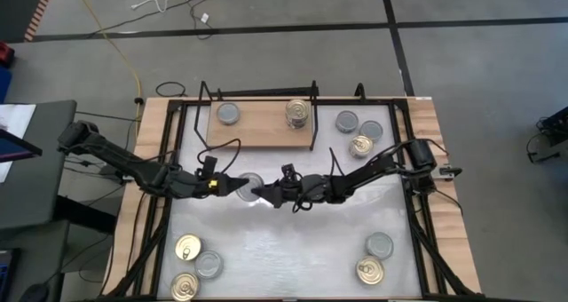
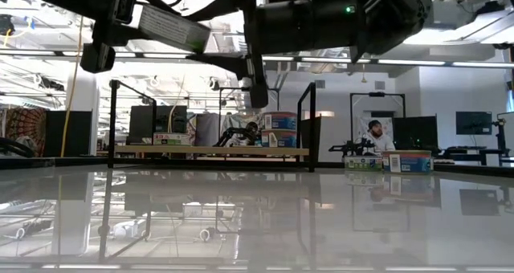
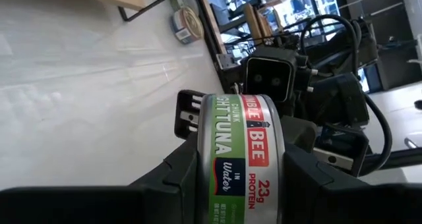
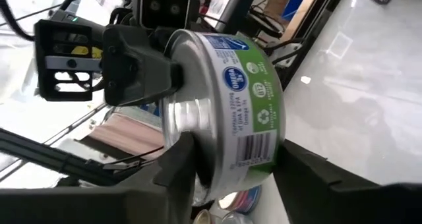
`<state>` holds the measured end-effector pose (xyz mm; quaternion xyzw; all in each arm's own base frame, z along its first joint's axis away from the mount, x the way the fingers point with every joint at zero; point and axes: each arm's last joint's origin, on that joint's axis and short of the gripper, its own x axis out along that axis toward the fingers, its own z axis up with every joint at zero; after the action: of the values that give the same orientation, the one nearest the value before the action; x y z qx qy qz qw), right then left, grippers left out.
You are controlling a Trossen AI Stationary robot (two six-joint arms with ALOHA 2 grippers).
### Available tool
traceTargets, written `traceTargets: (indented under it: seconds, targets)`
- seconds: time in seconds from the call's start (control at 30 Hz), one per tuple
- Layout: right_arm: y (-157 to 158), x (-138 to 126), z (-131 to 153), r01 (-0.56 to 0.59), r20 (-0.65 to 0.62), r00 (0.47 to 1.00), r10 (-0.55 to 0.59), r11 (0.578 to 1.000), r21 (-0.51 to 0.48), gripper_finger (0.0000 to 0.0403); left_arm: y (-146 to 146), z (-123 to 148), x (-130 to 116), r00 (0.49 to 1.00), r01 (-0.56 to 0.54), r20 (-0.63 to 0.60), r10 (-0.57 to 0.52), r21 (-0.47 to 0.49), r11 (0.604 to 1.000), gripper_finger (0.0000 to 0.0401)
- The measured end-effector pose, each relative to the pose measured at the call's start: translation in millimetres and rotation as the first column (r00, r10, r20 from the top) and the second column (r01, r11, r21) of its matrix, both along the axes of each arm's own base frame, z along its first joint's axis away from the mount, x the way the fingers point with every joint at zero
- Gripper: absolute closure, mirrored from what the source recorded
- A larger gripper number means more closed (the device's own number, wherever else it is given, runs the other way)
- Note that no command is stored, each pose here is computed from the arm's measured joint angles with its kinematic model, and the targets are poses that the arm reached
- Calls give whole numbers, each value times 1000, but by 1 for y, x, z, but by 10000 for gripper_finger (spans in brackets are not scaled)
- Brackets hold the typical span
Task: Stack canned seafood by type on shelf
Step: Stack the green tuna can on top of the green tuna can on the shelf
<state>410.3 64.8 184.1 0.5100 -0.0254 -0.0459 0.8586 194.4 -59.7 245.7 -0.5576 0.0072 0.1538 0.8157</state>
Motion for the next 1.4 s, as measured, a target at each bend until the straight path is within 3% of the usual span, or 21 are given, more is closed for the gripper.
traceTargets:
  seconds: [0.1, 0.5, 0.73, 0.9, 1.13, 1.4]
  targets:
    - [0, 0, 1, -6, 4, 1000, 6, 1000, 15, 232, 0, -1, 0, 1000, 4, -8, -4, 8, 1000, 258]
    - [0, 0, 0, -22, -6, 1000, 22, 999, 23, 233, 1, -3, 0, 999, -1, -44, 4, 68, 998, 250]
    - [-9, 2, -2, -55, -37, 998, 56, 998, 39, 241, 4, -11, -2, 992, -21, -119, 30, 69, 997, 173]
    - [-19, -6, 8, -45, -172, 984, 48, 999, 21, 241, 11, -12, -6, 987, -55, -147, 63, 53, 997, 124]
    - [-38, -36, 44, -42, -383, 924, 2, 994, -96, 241, 32, 15, -27, 993, -83, -66, 102, 244, 966, 114]
    - [-50, -70, 70, -42, -520, 852, -57, 983, -176, 241, 51, 42, -57, 984, -165, 26, 174, 478, 863, 114]
